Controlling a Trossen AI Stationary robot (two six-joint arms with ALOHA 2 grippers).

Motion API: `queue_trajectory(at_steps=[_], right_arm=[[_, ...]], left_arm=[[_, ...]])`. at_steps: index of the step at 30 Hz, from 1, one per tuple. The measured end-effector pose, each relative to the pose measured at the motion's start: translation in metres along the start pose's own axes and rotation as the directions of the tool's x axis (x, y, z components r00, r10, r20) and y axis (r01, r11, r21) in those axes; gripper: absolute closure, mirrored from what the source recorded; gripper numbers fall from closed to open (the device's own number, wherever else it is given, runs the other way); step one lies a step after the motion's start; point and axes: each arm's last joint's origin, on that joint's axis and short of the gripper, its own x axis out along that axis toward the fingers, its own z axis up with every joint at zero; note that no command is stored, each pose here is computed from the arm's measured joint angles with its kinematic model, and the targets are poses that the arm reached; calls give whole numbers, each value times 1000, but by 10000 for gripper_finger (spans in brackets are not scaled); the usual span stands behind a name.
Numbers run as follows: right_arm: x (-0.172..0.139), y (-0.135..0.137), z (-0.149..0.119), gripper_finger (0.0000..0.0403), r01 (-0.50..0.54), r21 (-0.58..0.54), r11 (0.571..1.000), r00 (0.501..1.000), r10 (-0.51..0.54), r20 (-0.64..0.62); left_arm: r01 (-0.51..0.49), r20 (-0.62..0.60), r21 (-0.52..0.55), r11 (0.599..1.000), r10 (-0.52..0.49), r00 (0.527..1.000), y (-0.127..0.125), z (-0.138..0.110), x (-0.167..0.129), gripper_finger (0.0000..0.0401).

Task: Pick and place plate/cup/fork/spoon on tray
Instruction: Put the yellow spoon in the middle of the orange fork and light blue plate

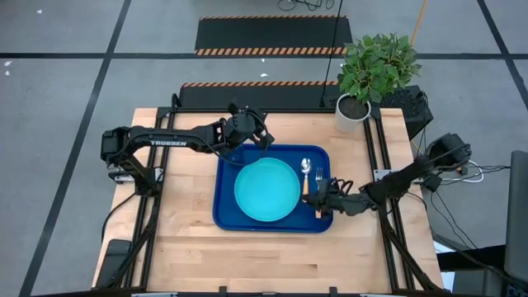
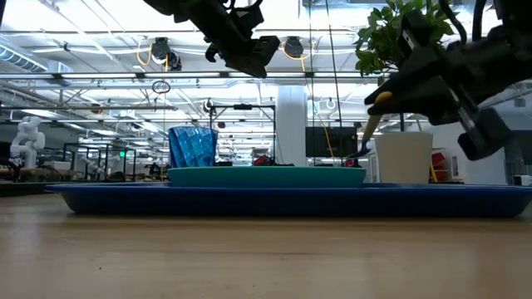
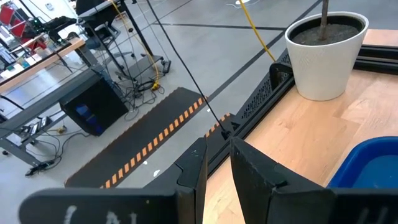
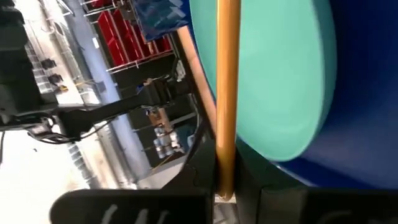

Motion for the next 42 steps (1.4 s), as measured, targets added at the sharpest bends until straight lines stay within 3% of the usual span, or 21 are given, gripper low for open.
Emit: queue_trajectory(at_steps=[5, 10, 14, 19, 27, 32, 42], right_arm=[[-8, 2, -6, 389, 75, 78, 994, 993, -67, -93], [-17, 7, -7, 389, 168, 70, 983, 975, -155, -157], [-29, 7, 2, 389, 249, 1, 969, 963, -247, -106], [-40, 2, 10, 389, 415, -92, 905, 908, -419, -22], [-30, 5, 1, 389, 428, -167, 889, 902, -433, 6], [-19, -1, -8, 389, 488, -187, 852, 868, -496, 6], [-7, -10, -12, 372, 500, -174, 849, 863, -504, 21]], left_arm=[[0, -1, 1, 1000, 0, 1000, 0, 0, 0, 327], [0, -5, 4, 1000, 0, 1000, 0, -1, 0, 327], [0, -7, 6, 1000, 0, 1000, 0, -1, 0, 327], [-3, -12, 7, 1000, 3, 1000, 1, -1, 1, 327], [-5, -10, 0, 1000, 5, 1000, 2, -1, 1, 327], [-7, -13, -3, 1000, 7, 1000, 3, -1, 2, 327], [-7, -14, -2, 1000, 7, 1000, 3, -2, 2, 327]])
